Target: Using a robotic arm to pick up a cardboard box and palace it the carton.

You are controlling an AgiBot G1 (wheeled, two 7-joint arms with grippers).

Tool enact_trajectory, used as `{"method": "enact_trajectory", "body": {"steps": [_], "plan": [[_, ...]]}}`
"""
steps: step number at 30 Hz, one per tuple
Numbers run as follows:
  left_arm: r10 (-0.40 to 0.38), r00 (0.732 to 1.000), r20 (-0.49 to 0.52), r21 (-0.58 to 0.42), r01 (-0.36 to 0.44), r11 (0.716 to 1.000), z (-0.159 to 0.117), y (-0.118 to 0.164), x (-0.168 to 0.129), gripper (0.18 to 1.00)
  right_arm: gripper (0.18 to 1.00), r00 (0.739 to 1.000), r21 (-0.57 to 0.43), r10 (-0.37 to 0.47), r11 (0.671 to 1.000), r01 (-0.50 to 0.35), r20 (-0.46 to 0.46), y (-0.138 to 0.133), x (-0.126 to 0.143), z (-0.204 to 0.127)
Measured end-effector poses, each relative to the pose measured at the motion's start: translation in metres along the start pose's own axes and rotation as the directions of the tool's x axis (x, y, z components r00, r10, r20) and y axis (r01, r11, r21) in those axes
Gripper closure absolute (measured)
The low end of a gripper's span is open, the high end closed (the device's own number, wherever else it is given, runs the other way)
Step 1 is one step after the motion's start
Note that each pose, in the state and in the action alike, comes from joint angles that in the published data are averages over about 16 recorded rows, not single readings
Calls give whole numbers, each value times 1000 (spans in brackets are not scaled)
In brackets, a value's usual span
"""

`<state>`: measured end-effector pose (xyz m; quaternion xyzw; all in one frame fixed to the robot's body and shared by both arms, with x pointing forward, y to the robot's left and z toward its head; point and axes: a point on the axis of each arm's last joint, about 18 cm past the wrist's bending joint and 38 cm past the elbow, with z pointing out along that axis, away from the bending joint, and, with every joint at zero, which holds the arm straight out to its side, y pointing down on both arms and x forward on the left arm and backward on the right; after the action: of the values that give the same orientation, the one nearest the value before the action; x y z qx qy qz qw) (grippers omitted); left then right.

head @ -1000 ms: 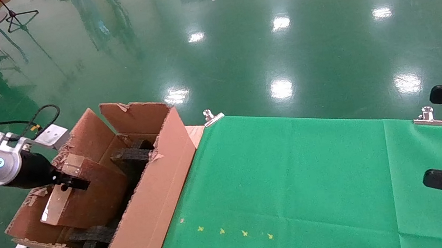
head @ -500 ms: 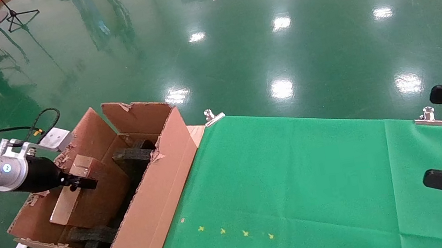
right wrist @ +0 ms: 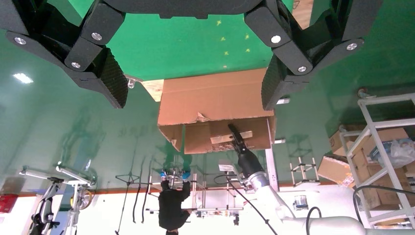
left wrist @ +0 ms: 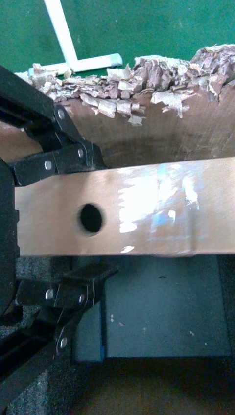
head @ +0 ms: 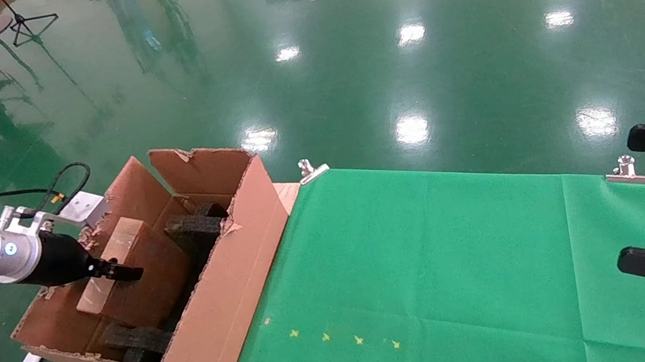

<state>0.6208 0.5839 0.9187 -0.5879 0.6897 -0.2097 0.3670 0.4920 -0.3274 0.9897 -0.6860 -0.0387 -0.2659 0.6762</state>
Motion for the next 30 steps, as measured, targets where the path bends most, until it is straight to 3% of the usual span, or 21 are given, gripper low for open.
{"method": "enact_trajectory", "body": {"steps": [6, 11, 15, 22, 24, 30], "plan": [[-1, 1000, -30, 68, 3, 998, -9, -11, -1, 500, 178, 1000, 0, 0, 1000, 0, 0, 0, 0, 0], [-14, 989, -146, 208, 44, 977, -23, -20, 4, 402, 178, 1000, 0, 0, 1000, 0, 0, 0, 0, 0], [7, 970, -244, 348, 81, 934, -39, -25, 7, 333, 178, 1000, 0, 0, 1000, 0, 0, 0, 0, 0], [76, 936, -345, 558, 140, 818, -70, -27, 9, 244, 178, 1000, 0, 0, 1000, 0, 0, 0, 0, 0], [87, 932, -353, 582, 146, 800, -73, -26, 9, 231, 178, 1000, 0, 0, 1000, 0, 0, 0, 0, 0], [102, 928, -358, 601, 146, 786, -75, -26, 11, 195, 178, 1000, 0, 0, 1000, 0, -1, 0, 0, 0]]}}
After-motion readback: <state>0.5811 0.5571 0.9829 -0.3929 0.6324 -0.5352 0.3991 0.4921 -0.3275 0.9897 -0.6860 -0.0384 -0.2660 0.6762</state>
